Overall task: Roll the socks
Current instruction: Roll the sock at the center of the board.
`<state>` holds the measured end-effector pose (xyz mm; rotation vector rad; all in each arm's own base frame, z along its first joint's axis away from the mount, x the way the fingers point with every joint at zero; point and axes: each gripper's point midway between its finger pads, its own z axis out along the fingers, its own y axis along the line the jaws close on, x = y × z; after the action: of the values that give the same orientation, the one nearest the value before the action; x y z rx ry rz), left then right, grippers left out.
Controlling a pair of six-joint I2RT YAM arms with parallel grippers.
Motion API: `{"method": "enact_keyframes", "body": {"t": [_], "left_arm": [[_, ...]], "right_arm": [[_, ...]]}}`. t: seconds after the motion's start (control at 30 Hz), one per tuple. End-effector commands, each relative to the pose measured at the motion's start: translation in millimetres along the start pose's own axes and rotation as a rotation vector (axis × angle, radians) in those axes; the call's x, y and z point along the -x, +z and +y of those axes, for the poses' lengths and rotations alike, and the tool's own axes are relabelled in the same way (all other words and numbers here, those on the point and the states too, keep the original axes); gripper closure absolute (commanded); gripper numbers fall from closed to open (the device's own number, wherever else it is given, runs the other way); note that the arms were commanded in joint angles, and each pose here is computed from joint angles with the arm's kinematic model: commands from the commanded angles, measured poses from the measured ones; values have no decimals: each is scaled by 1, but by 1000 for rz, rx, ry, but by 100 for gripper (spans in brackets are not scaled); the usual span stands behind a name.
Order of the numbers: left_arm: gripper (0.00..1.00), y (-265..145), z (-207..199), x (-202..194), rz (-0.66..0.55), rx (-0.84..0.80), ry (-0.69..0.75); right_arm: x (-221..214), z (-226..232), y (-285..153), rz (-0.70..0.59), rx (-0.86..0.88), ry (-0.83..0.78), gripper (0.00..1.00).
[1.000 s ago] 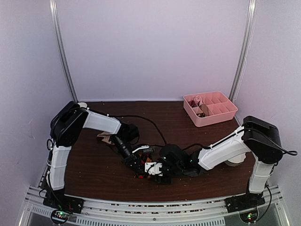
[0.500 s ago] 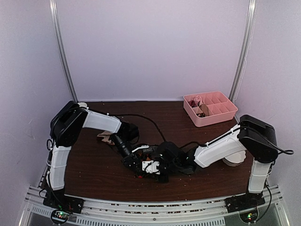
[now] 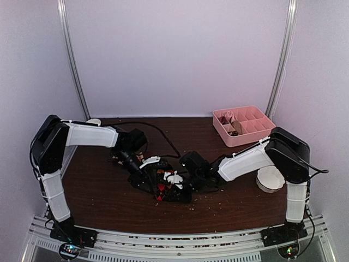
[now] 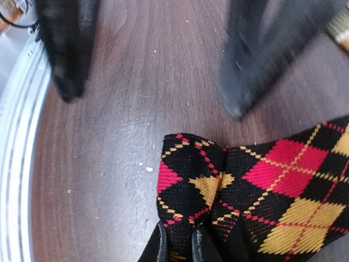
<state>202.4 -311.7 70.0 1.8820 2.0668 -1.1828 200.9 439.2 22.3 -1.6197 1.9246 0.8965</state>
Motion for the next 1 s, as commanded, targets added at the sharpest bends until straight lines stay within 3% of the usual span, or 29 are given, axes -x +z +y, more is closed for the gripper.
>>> {"method": "enact_keyframes", "body": {"t": [0.0,0.17,0.53,0.97], "left_arm": [[47,-8,-2,10,-55,68,123],[47,-7,-16,14,-101,112,220],[59,42,-20,21,10,289,458],[72,68,-10,14,73,325,494]], "right_arm": [[-87,24,0,251,132,413,100],[-100,35,-4,288,153,592,100],[-93,45,-2,332,263,883,100],[-91,24,3,287,267,1017,100]]}}
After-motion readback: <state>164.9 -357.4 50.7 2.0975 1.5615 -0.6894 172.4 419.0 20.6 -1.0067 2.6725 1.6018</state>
